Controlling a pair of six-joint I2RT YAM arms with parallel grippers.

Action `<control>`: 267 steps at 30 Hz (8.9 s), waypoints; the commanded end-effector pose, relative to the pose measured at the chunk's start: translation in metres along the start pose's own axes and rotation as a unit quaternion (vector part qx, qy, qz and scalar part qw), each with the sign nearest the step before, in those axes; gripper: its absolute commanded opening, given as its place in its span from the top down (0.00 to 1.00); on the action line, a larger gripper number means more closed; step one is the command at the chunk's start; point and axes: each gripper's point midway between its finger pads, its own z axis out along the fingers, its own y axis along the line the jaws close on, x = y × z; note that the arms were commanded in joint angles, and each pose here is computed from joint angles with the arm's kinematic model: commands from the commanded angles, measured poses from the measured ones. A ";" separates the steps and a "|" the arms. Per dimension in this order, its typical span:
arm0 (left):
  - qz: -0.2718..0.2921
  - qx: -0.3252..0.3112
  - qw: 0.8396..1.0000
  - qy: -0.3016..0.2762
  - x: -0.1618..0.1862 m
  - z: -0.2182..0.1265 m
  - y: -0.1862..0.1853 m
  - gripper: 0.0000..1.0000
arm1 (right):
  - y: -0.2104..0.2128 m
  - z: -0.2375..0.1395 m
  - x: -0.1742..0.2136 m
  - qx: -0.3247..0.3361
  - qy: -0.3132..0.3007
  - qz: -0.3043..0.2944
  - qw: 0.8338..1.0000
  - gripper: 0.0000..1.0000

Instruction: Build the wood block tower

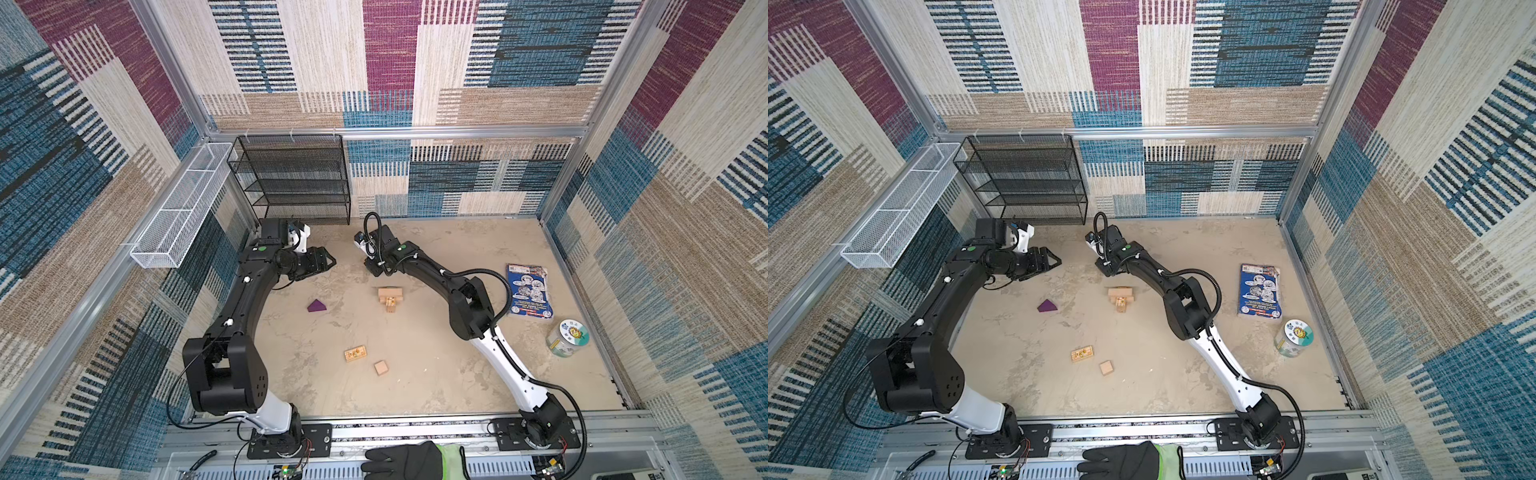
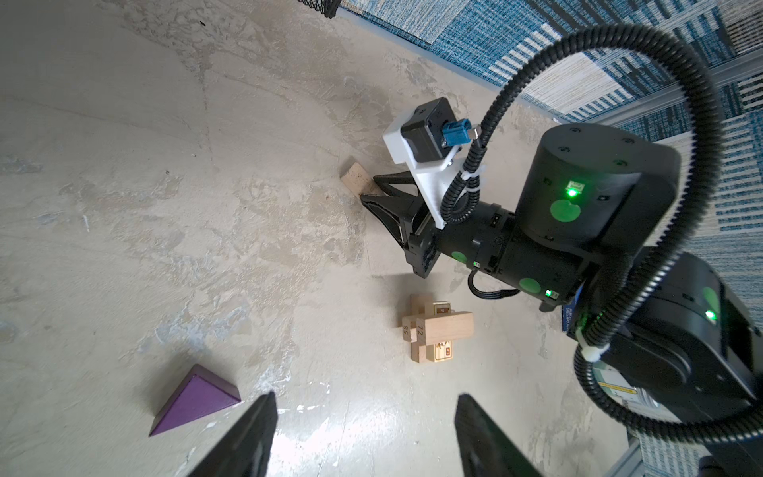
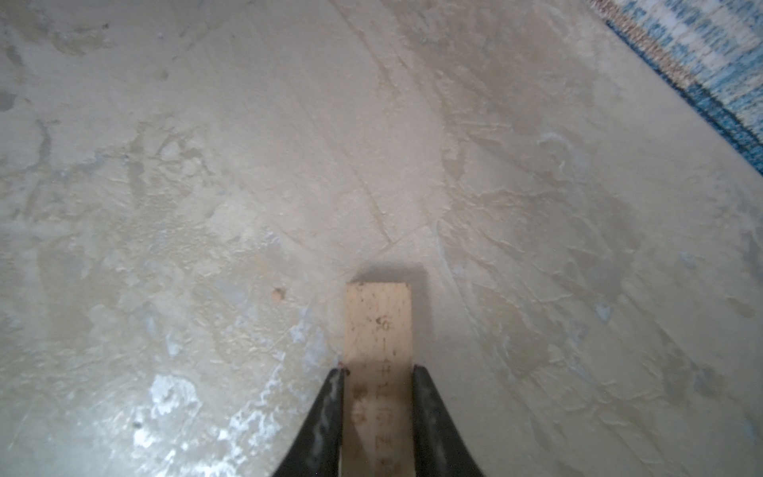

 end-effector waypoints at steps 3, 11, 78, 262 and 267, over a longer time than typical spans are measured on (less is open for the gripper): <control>-0.007 0.006 1.000 -0.004 -0.002 -0.003 -0.003 0.27 | 0.002 -0.005 -0.008 -0.007 -0.010 0.004 1.000 0.76; -0.006 0.004 1.000 -0.003 -0.002 -0.003 -0.003 0.27 | -0.003 -0.012 -0.014 0.004 -0.016 0.005 1.000 0.85; 0.078 0.026 0.992 0.093 0.049 0.039 -0.065 0.31 | 0.004 -0.163 0.038 0.132 0.015 0.357 0.925 1.00; 0.090 0.006 0.992 0.088 0.046 0.032 -0.061 0.32 | 0.064 -0.142 0.074 0.143 0.086 0.409 0.897 0.70; 0.090 0.006 0.992 0.088 0.046 0.031 -0.061 0.32 | 0.064 -0.143 0.072 0.142 0.085 0.406 0.899 0.67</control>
